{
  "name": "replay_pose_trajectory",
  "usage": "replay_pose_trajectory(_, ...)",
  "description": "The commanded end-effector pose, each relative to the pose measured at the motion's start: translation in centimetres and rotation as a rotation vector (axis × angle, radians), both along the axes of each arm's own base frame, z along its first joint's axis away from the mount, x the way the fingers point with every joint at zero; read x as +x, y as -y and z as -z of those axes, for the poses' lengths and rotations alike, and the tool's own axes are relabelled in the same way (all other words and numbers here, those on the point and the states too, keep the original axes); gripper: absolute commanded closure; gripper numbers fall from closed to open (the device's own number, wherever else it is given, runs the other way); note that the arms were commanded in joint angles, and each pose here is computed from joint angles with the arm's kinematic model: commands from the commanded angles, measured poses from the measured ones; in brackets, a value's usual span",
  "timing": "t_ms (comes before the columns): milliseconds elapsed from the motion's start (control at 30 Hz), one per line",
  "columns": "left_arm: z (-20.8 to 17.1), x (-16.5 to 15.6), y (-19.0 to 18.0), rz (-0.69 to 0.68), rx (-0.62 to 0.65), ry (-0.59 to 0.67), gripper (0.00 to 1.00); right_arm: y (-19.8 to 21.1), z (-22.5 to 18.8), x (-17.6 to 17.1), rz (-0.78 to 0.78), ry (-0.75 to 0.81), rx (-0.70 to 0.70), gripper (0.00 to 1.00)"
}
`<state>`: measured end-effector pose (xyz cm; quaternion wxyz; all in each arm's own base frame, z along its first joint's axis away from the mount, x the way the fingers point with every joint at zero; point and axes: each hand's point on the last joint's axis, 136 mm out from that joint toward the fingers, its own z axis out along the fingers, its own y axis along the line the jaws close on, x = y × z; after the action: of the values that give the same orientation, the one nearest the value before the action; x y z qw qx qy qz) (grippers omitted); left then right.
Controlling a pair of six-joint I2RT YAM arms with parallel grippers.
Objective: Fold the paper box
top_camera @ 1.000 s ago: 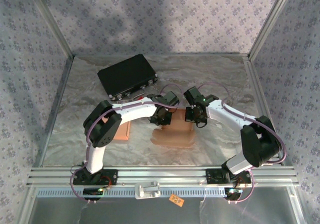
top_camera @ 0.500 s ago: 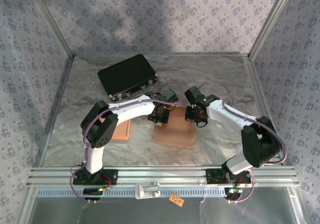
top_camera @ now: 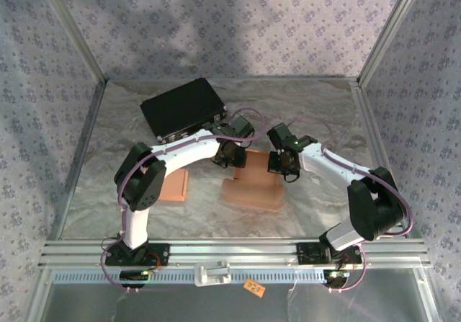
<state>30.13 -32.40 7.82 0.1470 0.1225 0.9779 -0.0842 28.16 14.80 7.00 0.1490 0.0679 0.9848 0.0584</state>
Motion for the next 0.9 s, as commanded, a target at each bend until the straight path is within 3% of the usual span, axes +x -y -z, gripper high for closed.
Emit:
replay_pose_trajectory(0,-0.2,0.8,0.4,0.012,-0.01,0.013,0.56,0.2,-0.4,-0.1,0.019,0.0,0.002,1.0)
replay_pose_trajectory(100,0.2,1.2,0.6,0.012,-0.004,0.019,0.65,0.2,-0.4,-0.1,0.02,-0.002,0.003,1.0)
replay_pose_trajectory(233,0.6,1.6,0.4,0.007,0.026,0.028,0.91,0.2,-0.4,-0.3,0.018,-0.002,0.005,1.0)
replay_pose_trajectory(333,1.0,1.6,0.2,0.003,0.054,0.029,0.99,0.1,-0.5,-0.3,0.017,0.0,0.01,1.0)
replay_pose_trajectory(533,1.2,1.6,-1.6,-0.067,0.185,0.062,1.0,0.1,-0.3,-0.4,0.028,0.001,0.008,1.0)
replay_pose_trajectory(867,3.1,0.8,-0.7,-0.116,0.244,0.078,1.0,-0.4,1.0,-0.8,0.052,-0.037,0.055,1.0)
